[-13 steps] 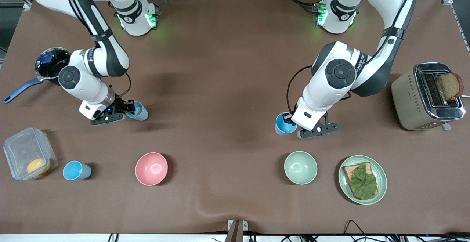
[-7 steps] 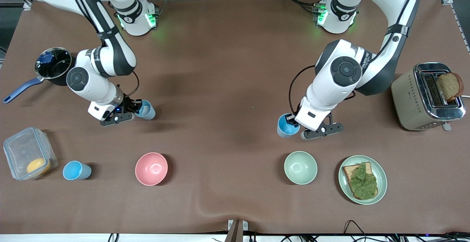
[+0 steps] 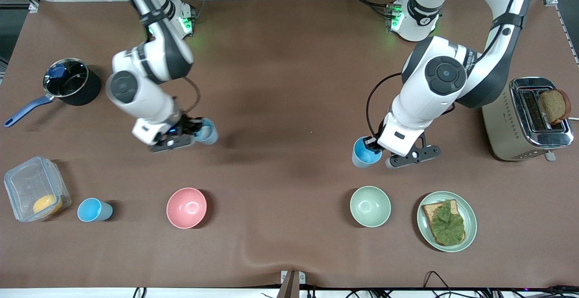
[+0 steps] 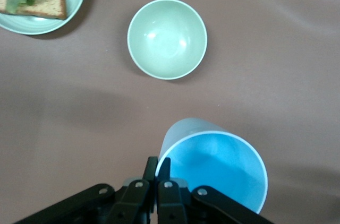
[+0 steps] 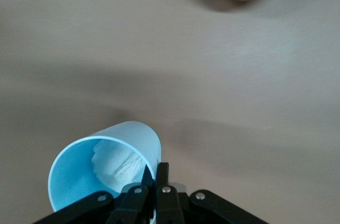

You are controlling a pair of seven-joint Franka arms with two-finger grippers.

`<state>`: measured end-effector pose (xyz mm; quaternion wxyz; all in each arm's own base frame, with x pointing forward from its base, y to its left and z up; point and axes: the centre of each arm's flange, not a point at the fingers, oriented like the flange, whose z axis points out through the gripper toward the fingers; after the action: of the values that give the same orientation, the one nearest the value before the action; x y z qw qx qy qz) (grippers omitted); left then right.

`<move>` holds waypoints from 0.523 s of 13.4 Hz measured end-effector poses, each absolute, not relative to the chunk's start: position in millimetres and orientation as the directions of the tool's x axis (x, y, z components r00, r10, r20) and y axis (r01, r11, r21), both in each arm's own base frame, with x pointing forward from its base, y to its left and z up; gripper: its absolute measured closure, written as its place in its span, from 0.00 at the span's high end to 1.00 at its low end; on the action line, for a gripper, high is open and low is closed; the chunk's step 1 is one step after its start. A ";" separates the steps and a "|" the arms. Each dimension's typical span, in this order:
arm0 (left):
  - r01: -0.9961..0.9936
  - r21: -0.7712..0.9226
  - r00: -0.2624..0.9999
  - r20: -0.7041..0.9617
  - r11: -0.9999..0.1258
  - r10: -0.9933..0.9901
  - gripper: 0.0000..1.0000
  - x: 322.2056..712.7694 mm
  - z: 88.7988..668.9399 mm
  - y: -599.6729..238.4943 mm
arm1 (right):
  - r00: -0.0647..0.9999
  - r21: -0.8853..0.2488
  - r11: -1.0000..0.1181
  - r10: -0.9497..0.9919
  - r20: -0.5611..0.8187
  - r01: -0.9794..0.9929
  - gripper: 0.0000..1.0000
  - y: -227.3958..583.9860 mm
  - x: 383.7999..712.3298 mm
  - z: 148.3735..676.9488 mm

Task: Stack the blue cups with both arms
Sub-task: 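Carry the second cup with the right gripper toward the left gripper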

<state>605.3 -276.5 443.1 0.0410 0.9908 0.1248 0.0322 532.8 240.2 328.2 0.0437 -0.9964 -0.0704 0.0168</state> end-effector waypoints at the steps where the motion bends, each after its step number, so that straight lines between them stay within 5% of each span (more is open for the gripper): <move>1: 0.246 0.087 0.966 0.055 -0.965 0.252 0.03 604.2 447.9 -274.7 | 0.994 -0.093 -0.990 0.110 -0.018 0.108 0.03 270.6 520.9 327.0; 7: 0.271 0.091 0.958 0.068 -0.958 0.277 0.03 609.5 462.1 -258.3 | 0.998 -0.107 -0.992 -0.060 -0.035 -0.064 0.03 403.4 474.6 299.6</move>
<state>609.5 -258.3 462.1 0.0403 0.9887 0.1385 0.0400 474.6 403.4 299.6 0.0543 -0.9979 0.0311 0.0160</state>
